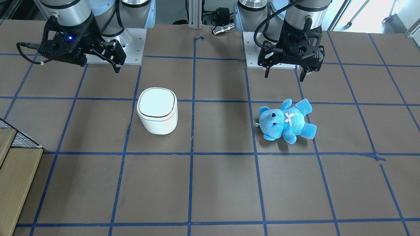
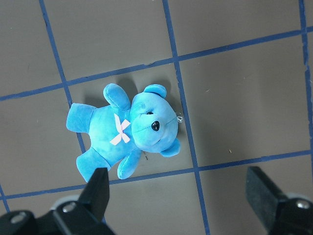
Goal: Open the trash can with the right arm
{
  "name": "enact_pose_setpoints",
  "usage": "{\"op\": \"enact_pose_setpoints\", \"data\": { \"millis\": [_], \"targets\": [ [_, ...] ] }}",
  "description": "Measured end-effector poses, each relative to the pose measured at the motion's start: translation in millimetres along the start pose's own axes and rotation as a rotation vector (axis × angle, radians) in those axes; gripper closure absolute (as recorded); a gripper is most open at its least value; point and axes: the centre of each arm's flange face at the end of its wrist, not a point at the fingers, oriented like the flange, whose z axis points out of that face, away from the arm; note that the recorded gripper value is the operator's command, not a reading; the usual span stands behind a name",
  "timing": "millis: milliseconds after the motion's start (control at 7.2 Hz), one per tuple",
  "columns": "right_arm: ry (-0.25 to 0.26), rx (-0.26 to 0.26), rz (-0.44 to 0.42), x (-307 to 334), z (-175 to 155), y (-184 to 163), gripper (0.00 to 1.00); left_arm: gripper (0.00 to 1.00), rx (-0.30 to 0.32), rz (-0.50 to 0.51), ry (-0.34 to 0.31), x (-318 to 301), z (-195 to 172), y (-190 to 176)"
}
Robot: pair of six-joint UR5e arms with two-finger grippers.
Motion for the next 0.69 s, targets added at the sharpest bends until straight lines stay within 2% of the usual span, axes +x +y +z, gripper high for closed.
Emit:
{"op": "enact_pose_setpoints", "data": {
  "millis": [694],
  "targets": [
    [-0.003, -0.006, -0.004, -2.6, 4.9, -0.2, 0.00, 0.00, 0.000, 0.000, 0.000, 0.0, 0.0, 0.0]
  ]
}}
